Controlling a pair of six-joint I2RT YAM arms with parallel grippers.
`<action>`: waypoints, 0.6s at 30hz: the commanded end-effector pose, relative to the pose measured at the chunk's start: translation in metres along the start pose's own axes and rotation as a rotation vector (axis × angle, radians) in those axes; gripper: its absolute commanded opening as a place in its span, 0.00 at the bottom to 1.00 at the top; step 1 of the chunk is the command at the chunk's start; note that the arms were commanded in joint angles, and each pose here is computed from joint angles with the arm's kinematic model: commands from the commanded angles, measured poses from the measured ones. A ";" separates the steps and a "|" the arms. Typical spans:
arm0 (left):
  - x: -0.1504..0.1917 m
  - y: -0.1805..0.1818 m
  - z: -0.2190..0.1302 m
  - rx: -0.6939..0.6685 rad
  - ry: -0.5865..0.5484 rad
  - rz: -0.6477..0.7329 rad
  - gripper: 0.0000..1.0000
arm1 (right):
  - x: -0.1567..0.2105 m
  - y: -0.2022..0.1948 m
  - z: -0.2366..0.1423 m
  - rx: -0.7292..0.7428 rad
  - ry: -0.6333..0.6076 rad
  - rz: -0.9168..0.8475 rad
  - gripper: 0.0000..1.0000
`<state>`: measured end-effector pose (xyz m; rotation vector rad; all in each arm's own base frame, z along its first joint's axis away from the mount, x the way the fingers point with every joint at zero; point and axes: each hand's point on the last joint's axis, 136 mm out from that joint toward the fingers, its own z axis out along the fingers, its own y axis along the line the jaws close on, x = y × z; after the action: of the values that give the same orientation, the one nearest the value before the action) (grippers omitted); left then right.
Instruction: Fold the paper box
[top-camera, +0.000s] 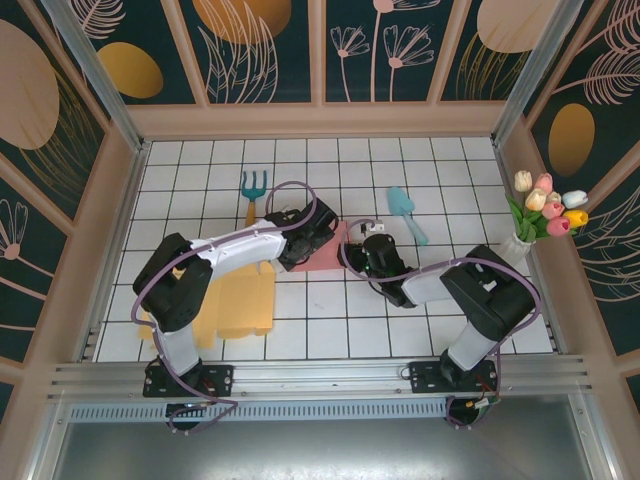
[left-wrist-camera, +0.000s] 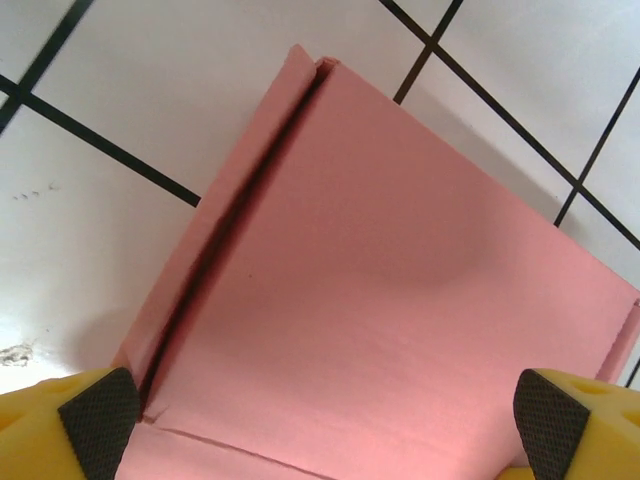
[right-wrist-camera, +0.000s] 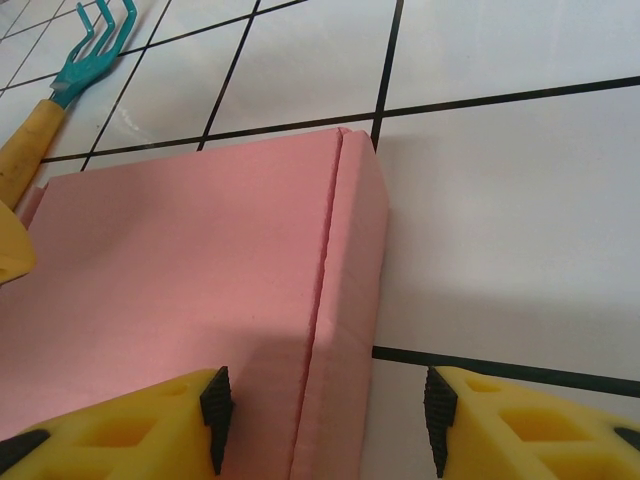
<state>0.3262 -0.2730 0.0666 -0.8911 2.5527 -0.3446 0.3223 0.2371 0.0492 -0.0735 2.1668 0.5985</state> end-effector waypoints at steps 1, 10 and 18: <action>-0.008 0.030 -0.001 -0.107 -0.059 0.073 0.99 | 0.021 -0.012 -0.001 0.025 0.065 -0.014 0.56; -0.008 0.043 0.004 -0.144 -0.067 0.111 0.99 | 0.021 -0.011 -0.001 0.021 0.067 -0.013 0.56; -0.017 0.021 -0.029 -0.033 -0.070 0.077 0.99 | 0.023 -0.012 0.002 0.028 0.073 -0.014 0.56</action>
<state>0.3192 -0.2561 0.0734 -0.8129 2.5406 -0.2634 0.3198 0.2408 0.0486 -0.0924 2.1736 0.6225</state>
